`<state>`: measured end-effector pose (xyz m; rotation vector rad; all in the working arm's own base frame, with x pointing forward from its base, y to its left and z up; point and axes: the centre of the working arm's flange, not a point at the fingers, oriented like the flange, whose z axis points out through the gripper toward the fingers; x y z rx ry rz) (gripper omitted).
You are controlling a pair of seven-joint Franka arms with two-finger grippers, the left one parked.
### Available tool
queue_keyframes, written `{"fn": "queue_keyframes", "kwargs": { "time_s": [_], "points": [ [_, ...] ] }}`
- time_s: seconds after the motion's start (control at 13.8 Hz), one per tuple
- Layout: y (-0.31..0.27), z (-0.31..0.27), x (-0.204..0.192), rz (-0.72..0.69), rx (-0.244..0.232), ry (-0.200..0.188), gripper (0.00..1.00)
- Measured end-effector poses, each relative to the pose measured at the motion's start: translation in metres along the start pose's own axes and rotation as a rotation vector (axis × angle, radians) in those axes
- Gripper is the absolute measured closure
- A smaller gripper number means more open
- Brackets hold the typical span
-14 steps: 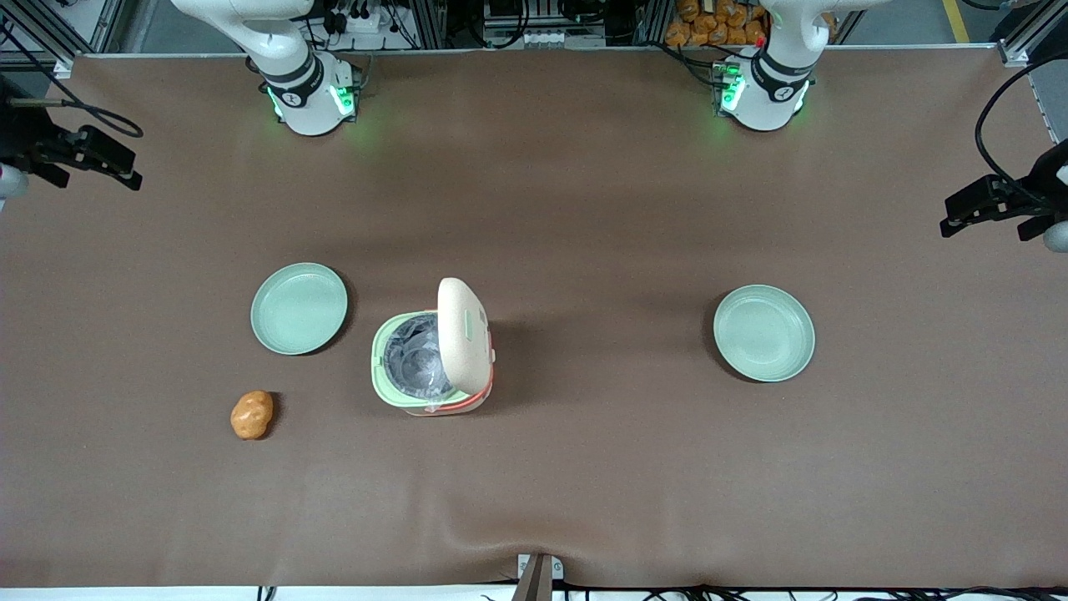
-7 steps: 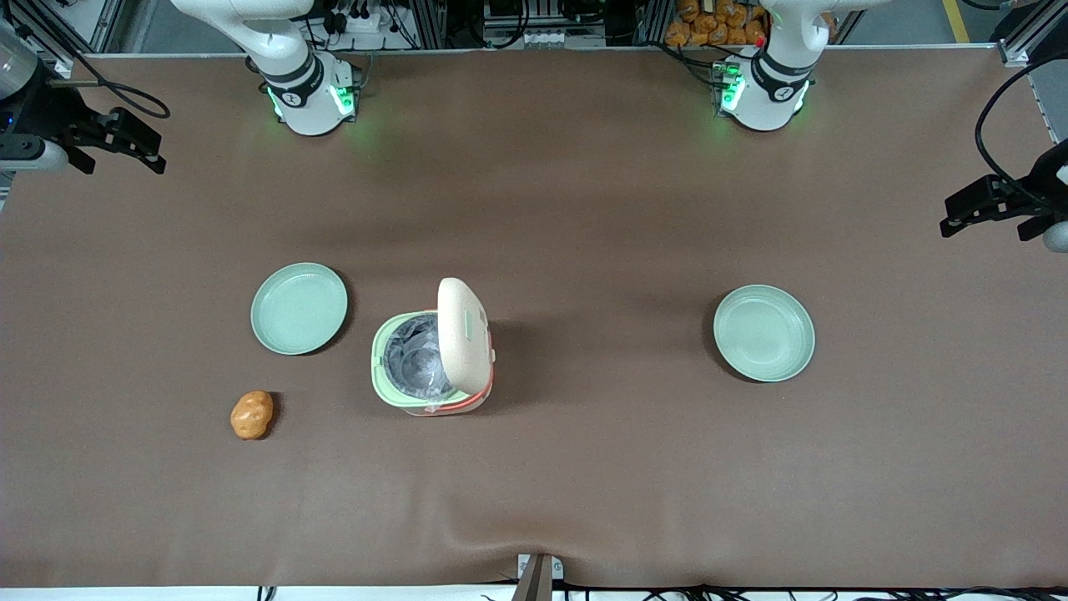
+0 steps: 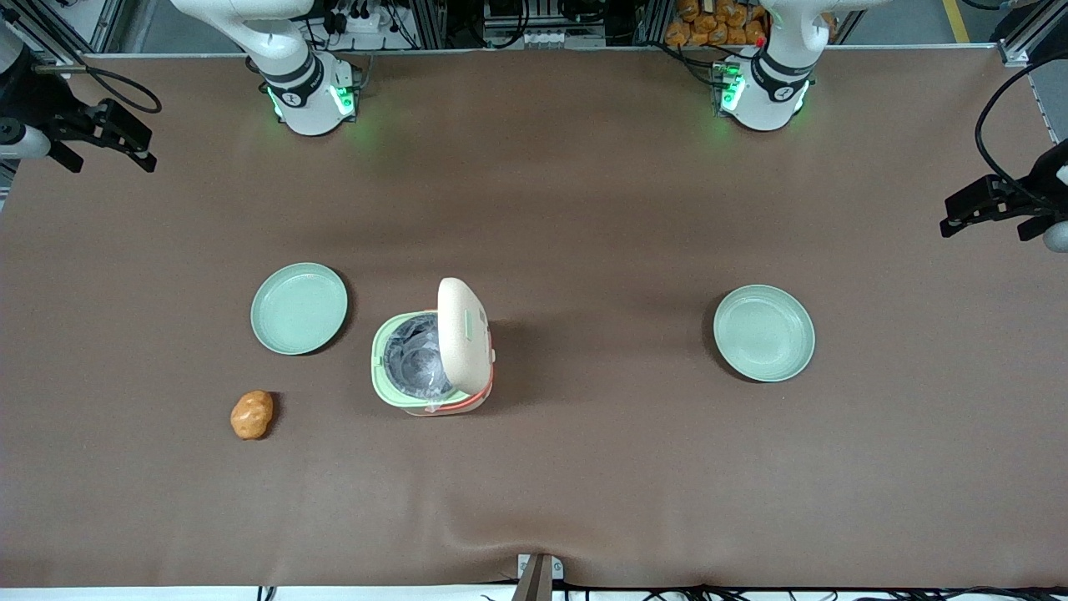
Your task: Press rice cooker button with right arm
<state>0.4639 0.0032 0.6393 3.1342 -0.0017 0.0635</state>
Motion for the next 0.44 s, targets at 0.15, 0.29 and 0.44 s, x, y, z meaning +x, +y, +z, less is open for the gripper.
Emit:
{"fn": "queue_keyframes", "kwargs": {
  "time_s": [0.15, 0.29, 0.44],
  "points": [
    [0.0000, 0.0011, 0.0010, 0.000, 0.000, -0.002, 0.00],
    [0.0000, 0.0036, 0.0025, 0.000, 0.000, -0.008, 0.00],
    [-0.0001, 0.0050, 0.0035, 0.000, 0.000, -0.011, 0.00]
  ]
}}
